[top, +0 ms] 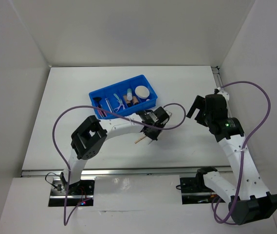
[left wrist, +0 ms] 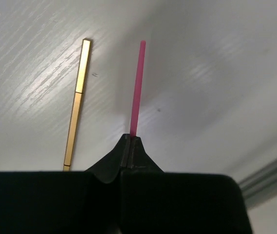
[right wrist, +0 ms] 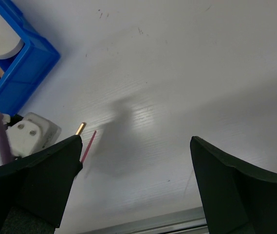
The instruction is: Organize the makeup
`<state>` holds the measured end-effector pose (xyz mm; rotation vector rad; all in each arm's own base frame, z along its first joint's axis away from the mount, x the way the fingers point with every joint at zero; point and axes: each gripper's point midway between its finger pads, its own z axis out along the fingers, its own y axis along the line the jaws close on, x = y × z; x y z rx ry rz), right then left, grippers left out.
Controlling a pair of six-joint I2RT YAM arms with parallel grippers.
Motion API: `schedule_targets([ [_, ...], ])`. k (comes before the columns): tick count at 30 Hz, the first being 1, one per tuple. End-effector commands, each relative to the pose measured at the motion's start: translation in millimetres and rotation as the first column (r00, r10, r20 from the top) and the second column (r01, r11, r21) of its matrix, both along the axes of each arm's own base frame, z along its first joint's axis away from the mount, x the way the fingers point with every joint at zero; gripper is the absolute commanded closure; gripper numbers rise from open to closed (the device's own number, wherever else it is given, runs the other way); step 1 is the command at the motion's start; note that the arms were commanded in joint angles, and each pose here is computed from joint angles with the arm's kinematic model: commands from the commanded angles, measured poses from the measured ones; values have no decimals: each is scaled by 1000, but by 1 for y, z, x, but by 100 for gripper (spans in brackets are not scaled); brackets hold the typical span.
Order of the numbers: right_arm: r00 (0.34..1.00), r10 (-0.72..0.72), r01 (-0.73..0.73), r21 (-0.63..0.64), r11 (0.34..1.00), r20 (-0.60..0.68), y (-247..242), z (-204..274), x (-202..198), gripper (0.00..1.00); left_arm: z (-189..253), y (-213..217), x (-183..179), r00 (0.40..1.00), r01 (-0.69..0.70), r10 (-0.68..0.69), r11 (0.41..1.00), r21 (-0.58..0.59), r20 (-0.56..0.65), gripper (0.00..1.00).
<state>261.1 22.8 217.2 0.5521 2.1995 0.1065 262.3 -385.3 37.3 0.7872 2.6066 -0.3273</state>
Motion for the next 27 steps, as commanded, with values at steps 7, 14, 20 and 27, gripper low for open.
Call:
schedule_targets([
  [7,996,-37,39,-22,999,76,-10,21,5,0,130,35,46,998,-41,24,951,-307,-60,100],
  [14,997,-28,28,-4,1000,65,-5,20,11,0,147,152,115,860,-498,507,816,-294,-50,100],
  [20,998,-20,19,14,1000,66,0,18,17,0,147,240,141,571,-798,815,523,-298,-98,100],
  [27,998,-21,21,0,1000,55,-3,19,14,0,110,272,162,430,-895,898,409,-176,-99,100],
])
